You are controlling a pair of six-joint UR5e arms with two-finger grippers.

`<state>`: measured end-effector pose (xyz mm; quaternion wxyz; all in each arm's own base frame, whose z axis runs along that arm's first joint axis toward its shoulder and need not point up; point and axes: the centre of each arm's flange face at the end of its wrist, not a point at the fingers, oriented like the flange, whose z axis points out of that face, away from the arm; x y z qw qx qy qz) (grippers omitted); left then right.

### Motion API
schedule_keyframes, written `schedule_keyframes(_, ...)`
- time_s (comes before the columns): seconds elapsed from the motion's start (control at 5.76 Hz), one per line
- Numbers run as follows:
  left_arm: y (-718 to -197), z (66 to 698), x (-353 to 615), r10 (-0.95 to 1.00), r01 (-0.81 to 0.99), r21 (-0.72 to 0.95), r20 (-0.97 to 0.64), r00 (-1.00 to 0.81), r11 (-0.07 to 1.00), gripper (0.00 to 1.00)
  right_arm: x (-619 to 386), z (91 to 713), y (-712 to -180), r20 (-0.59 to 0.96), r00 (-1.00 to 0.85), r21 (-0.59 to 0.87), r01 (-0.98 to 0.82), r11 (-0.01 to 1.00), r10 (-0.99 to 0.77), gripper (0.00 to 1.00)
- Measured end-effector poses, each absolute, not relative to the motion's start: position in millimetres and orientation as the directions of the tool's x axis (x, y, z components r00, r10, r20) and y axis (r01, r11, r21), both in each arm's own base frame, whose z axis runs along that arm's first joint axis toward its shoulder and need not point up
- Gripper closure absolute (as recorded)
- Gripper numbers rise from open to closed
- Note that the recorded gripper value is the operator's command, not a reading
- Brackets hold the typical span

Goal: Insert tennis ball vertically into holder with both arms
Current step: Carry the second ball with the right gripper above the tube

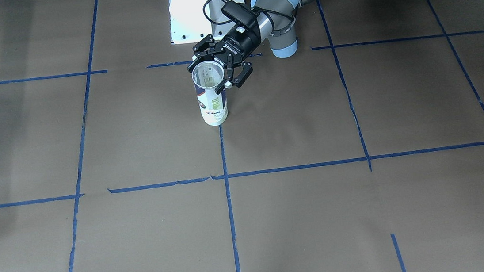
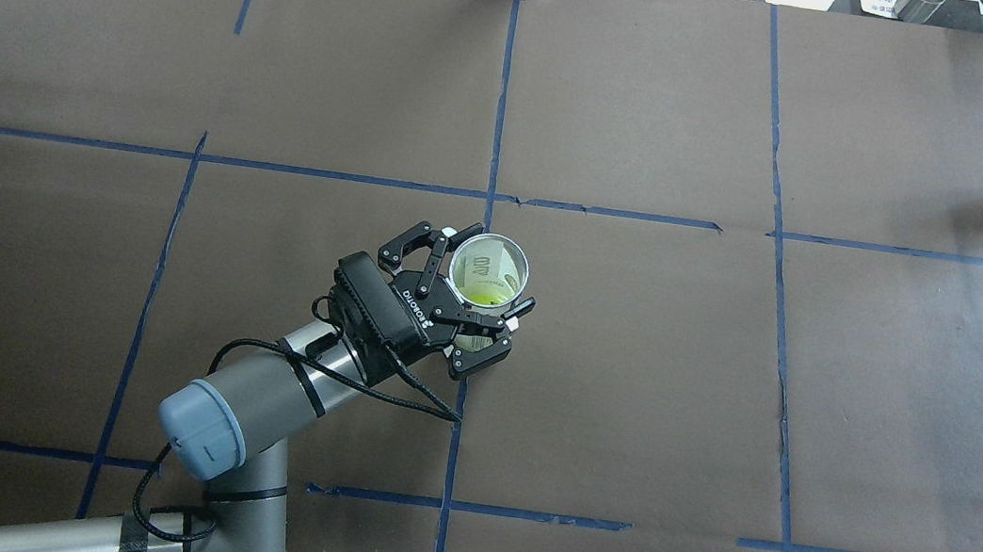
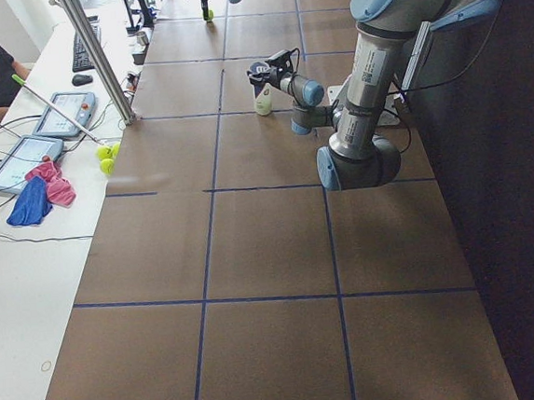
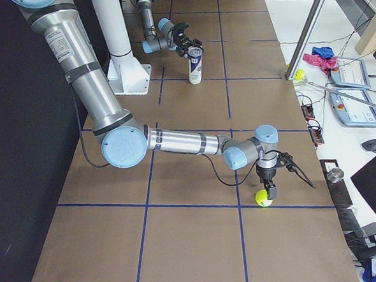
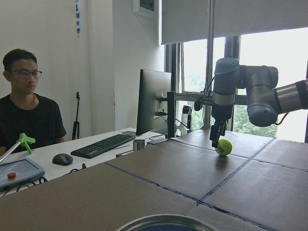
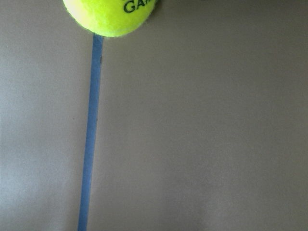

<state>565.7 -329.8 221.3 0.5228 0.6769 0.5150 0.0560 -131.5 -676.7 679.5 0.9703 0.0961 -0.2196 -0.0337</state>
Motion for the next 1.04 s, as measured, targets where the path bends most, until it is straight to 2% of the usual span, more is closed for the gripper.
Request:
schedule_keyframes(0.17,-329.8,220.9,565.7,0.756,0.639,0.765,-0.463,0.463,0.077,0.03,-137.7,685.0,-674.3,0.402,0.909,0.199,0.035,0.979,-0.115,0.15)
schedule_keyframes(0.35,-329.7,220.2,565.2,0.756,0.641,0.764,-0.463,0.462,0.077,0.03,-140.1,689.5,-672.9,0.381,0.917,0.201,0.047,0.979,-0.122,0.59)
schedule_keyframes(0.52,-329.5,220.0,564.4,0.756,0.642,0.763,-0.464,0.461,0.077,0.03,-140.3,691.4,-673.1,0.362,0.923,0.207,0.055,0.977,-0.128,0.99)
schedule_keyframes(1.04,-329.2,219.1,563.1,0.757,0.644,0.762,-0.464,0.460,0.076,0.02,-139.3,676.3,-681.1,0.352,0.924,0.241,0.063,0.968,-0.148,1.00)
